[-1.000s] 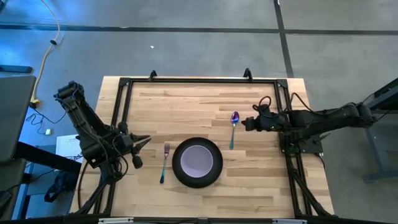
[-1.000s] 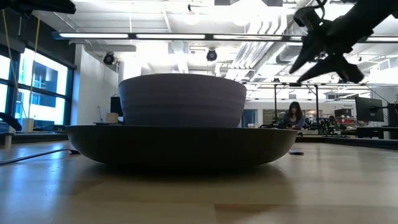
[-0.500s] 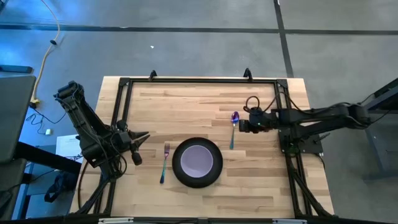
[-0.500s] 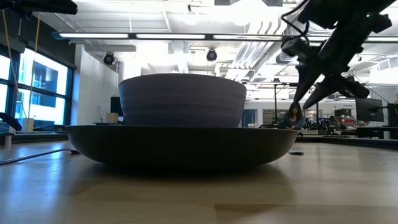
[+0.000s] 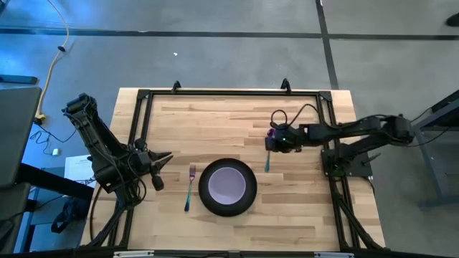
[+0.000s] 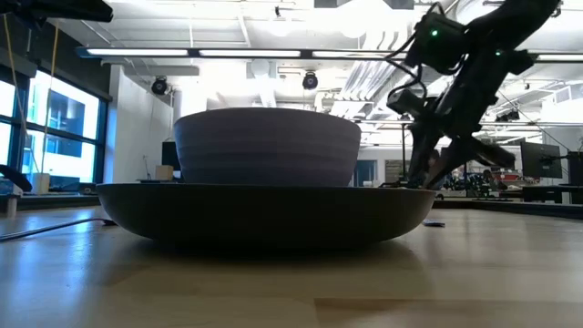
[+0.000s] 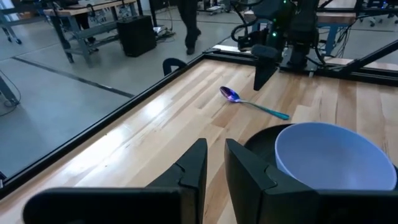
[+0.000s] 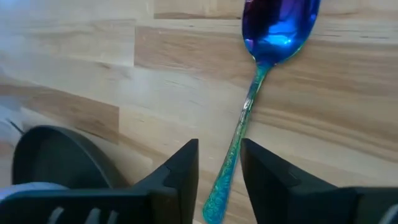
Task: Set table place
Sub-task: Put the violet spoon into the violet bowl
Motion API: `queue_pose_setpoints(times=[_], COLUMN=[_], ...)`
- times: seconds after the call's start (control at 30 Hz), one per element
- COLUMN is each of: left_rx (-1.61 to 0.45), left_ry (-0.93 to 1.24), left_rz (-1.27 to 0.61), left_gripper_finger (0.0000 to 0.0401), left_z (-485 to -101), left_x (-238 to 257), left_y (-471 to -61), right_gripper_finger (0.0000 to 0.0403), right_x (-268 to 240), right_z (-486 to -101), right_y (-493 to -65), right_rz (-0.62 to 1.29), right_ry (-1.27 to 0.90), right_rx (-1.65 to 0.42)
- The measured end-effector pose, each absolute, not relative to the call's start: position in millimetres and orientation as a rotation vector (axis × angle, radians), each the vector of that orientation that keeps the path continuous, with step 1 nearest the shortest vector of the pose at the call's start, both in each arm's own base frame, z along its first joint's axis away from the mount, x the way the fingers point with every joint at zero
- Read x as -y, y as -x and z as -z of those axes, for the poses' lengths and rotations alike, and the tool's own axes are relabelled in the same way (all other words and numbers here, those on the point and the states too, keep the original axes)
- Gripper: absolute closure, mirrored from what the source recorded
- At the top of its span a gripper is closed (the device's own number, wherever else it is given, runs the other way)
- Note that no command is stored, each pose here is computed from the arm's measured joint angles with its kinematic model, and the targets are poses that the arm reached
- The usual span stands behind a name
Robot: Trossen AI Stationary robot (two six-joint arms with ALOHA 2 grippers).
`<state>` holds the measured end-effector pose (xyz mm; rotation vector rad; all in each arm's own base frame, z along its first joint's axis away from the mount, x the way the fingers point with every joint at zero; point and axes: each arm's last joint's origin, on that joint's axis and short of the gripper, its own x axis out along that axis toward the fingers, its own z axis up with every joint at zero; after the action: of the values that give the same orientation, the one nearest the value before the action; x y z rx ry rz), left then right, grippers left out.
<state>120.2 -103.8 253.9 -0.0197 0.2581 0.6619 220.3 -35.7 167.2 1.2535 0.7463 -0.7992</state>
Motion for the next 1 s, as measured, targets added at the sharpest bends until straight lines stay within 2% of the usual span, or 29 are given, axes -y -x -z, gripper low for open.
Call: queue_pose_setpoints(times=[0.3, 1.0], left_rx=[-0.281, -0.302], left_ry=[0.027, 0.008], left_rz=[-0.66, -0.661], left_gripper_finger=[0.0355, 0.0355], left_z=[-253, -253], left_x=[104, 103], left_y=[-120, -119], right_gripper_finger=[0.0241, 0.0238], right_x=[51, 66], right_z=[-169, -150], right_y=[-234, -263], right_rz=[0.9, 1.016], right_ry=[-1.259, -1.248], right_rx=[-0.807, -1.03])
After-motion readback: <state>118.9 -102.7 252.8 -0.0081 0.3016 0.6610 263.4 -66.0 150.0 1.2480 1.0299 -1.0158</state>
